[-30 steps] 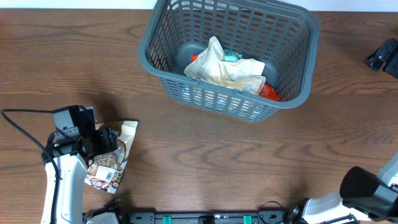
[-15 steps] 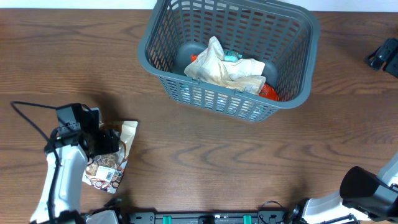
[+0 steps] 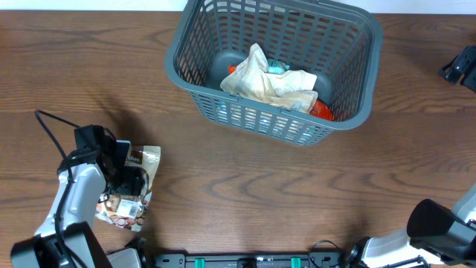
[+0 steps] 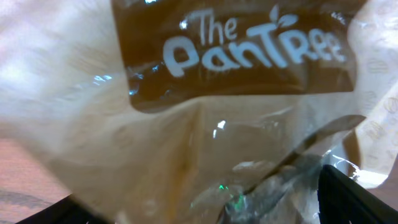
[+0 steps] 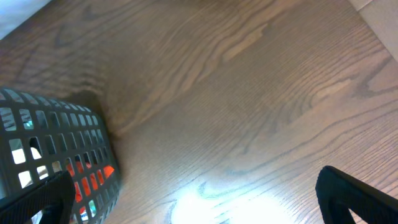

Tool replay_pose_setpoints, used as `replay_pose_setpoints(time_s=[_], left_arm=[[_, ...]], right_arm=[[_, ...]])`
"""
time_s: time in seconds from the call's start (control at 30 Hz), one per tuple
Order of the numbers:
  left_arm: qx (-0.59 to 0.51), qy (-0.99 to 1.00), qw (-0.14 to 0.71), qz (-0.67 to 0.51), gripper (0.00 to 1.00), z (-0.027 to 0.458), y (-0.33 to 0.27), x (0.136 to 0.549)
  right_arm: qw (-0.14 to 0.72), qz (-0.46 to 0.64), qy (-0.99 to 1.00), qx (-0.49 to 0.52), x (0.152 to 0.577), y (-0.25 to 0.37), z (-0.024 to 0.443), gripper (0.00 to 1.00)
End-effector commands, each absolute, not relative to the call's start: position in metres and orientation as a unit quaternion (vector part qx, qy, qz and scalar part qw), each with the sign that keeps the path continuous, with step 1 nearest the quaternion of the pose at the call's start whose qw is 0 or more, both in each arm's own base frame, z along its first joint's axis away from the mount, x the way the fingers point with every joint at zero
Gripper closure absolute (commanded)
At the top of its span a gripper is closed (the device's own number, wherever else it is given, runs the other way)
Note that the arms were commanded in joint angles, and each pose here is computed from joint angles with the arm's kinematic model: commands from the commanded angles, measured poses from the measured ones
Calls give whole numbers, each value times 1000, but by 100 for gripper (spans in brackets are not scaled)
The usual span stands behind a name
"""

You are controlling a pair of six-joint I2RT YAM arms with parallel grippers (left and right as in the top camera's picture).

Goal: Pack container
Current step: 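Close the left gripper on the PanTree pouch, then lift the PanTree pouch upward with the left gripper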

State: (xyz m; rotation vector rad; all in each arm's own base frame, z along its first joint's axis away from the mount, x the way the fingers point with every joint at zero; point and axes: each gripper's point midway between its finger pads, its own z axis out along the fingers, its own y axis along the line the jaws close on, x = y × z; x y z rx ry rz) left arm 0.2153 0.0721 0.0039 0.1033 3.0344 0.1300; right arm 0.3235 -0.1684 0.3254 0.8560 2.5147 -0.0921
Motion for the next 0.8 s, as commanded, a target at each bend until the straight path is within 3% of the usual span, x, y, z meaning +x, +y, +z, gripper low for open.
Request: replay_pose_setpoints(time_s=[0.0, 0.07, 0.2, 0.37, 0.4, 0.6, 0.77], left_arm=[[52, 996, 15, 65, 19, -7, 82, 205], [53, 997, 8, 62, 24, -12, 81, 204], [54, 997, -2, 59, 46, -19, 81, 204], [70, 996, -2, 59, 90, -20, 82, 205], [70, 996, -2, 59, 94, -20, 82, 205], [69, 995, 11, 64, 94, -15, 84, 214], [64, 990, 86, 92, 94, 24, 96, 254]], right_arm=[[234, -38, 920, 313, 323, -174, 322, 1], [234, -38, 920, 313, 323, -173, 322, 1], [230, -38, 921, 313, 321, -173, 321, 1], [229, -38, 921, 313, 321, -172, 321, 1], [229, -38, 921, 313, 321, -172, 321, 1], [230, -38, 921, 313, 321, -173, 321, 1], [234, -39, 920, 313, 323, -174, 322, 1]])
